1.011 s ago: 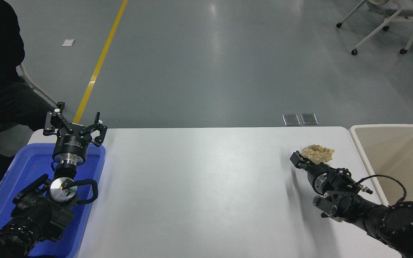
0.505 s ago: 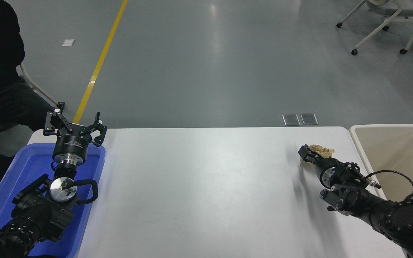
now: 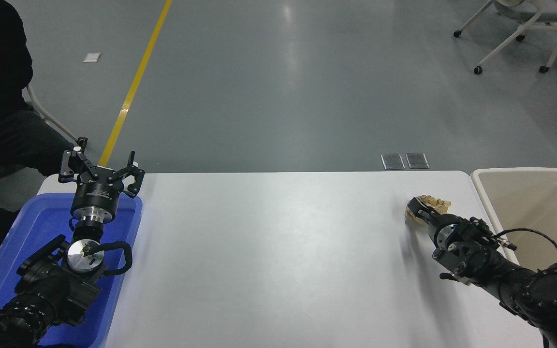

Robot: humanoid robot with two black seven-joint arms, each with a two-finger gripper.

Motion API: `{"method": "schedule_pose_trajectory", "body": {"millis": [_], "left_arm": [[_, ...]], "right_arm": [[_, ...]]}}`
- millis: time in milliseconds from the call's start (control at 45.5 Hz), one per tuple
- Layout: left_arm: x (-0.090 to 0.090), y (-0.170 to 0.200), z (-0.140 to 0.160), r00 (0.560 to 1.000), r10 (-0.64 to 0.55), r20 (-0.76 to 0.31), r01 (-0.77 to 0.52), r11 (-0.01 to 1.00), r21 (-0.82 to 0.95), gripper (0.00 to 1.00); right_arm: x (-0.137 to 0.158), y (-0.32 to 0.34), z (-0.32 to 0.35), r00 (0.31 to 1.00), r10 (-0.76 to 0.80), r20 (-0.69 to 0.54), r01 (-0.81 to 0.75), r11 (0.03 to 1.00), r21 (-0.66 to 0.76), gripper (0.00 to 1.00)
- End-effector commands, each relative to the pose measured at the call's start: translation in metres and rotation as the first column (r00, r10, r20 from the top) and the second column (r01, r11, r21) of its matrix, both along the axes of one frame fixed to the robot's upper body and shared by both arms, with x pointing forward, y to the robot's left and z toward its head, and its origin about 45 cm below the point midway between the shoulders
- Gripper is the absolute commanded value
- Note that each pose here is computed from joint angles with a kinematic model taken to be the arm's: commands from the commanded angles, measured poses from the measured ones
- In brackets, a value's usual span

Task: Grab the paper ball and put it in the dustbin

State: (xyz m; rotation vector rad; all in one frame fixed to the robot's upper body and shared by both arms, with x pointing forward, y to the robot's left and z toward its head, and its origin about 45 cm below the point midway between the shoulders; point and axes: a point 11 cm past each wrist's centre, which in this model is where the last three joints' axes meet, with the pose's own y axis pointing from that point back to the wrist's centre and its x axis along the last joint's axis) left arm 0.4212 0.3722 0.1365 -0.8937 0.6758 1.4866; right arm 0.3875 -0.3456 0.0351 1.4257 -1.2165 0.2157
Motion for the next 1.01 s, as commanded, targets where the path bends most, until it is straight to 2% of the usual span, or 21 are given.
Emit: {"method": "schedule_pose_trajectory", "body": {"millis": [0, 220, 286, 352, 440, 505, 571, 637, 989], "left_arm": [[0.000, 0.000, 0.000, 1.000, -0.001, 0.001, 0.001, 1.000, 0.000, 0.99], [0.000, 0.000, 0.000, 1.000, 0.000, 0.000, 0.000, 1.000, 0.000, 0.99], [0.000, 0.000, 0.000, 1.000, 0.000, 0.000, 0.000, 1.000, 0.000, 0.99], [0.000, 0.000, 0.000, 1.000, -0.001, 0.001, 0.001, 1.000, 0.000, 0.99], [0.000, 0.000, 0.000, 1.000, 0.000, 0.000, 0.000, 1.000, 0.000, 0.99], [0.000, 0.000, 0.000, 1.000, 0.000, 0.000, 0.000, 1.000, 0.000, 0.99], [0.000, 0.000, 0.000, 1.000, 0.000, 0.000, 0.000, 1.000, 0.000, 0.99], [0.000, 0.000, 0.000, 1.000, -0.001, 0.001, 0.001, 1.000, 0.000, 0.99], [0.000, 0.000, 0.000, 1.000, 0.000, 0.000, 0.000, 1.000, 0.000, 0.99]], "right_arm": [[0.000, 0.003, -0.001, 0.999, -0.032, -0.007, 0.032, 0.999, 0.031, 0.98], [0.000, 0.006, -0.002, 1.000, -0.018, -0.007, 0.018, 1.000, 0.026, 0.93], [-0.001, 0.009, -0.003, 1.000, -0.010, -0.011, 0.010, 1.000, 0.028, 0.85], [-0.001, 0.012, -0.003, 1.000, -0.003, -0.015, 0.003, 0.999, 0.034, 0.82], [0.000, 0.017, -0.004, 1.000, 0.017, -0.018, -0.016, 0.999, 0.030, 0.67], [0.002, 0.020, -0.002, 0.999, 0.029, -0.014, -0.028, 0.999, 0.027, 0.64], [0.002, 0.023, -0.003, 0.999, 0.031, -0.015, -0.030, 0.999, 0.034, 0.47], [0.003, 0.023, -0.002, 0.999, 0.036, -0.015, -0.035, 0.999, 0.028, 0.43], [0.004, 0.022, 0.000, 0.999, 0.047, -0.017, -0.046, 0.999, 0.026, 0.00]]}}
